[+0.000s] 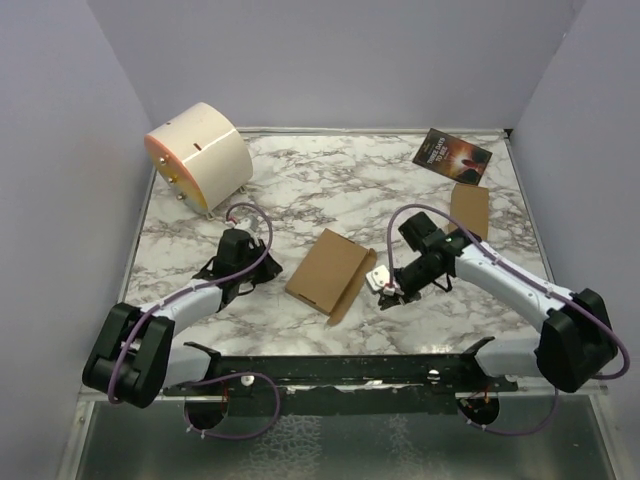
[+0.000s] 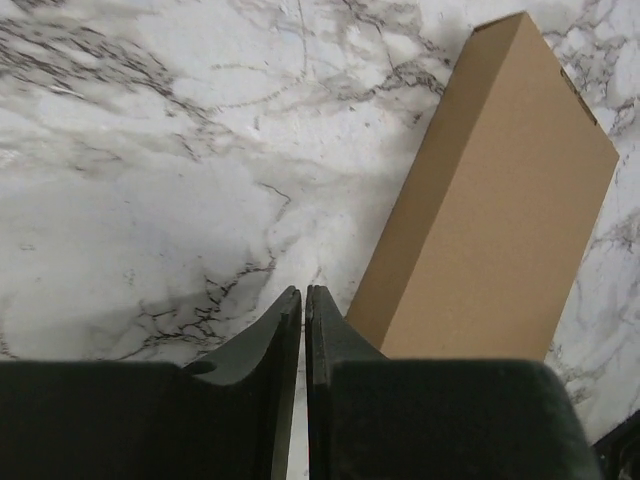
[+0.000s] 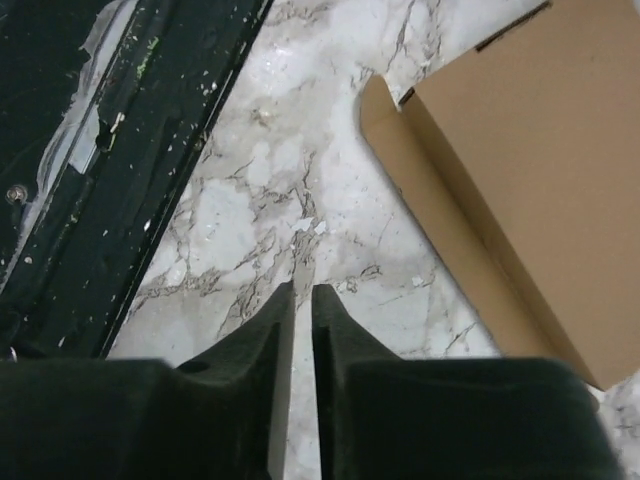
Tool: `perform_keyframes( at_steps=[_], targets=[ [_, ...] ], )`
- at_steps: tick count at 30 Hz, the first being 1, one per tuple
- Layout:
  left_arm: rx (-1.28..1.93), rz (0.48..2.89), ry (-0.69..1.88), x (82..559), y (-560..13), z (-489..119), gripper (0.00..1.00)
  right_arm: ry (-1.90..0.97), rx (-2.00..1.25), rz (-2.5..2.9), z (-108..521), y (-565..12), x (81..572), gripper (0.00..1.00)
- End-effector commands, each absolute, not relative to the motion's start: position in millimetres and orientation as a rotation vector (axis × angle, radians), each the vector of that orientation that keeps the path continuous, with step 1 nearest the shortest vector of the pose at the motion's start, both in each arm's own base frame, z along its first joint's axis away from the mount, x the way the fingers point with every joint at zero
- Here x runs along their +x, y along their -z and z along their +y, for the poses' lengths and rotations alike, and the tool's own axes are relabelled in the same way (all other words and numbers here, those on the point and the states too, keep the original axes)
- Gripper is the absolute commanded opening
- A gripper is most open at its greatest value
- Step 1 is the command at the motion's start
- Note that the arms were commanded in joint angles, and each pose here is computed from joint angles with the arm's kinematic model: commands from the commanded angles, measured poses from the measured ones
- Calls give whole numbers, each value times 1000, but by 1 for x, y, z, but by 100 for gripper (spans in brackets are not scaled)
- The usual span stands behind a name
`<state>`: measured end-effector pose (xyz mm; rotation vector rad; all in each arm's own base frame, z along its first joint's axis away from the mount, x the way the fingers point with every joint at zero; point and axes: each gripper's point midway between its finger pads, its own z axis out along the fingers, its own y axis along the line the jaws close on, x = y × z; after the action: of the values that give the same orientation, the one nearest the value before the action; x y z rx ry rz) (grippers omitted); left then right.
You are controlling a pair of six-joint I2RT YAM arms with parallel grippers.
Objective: Fold the paper box
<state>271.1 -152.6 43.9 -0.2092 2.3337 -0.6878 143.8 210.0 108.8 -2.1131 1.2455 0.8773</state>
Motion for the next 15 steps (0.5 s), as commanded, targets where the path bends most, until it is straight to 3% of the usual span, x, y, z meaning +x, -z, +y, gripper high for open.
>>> perform_keyframes(
  at_steps=[1, 9, 15],
  targets=[
    [-138, 2366, 821, 260, -42, -182, 10, -804, -2076, 1425, 222, -94, 184, 8],
    [-31, 2403, 851, 246, -41, -218, 10, -768, -1907, 1711, 252, -60, 248, 5],
    [21, 2387, 863, 252, -44, -232, 11, -691, -1841, 1826, 250, -39, 266, 5]
  ],
)
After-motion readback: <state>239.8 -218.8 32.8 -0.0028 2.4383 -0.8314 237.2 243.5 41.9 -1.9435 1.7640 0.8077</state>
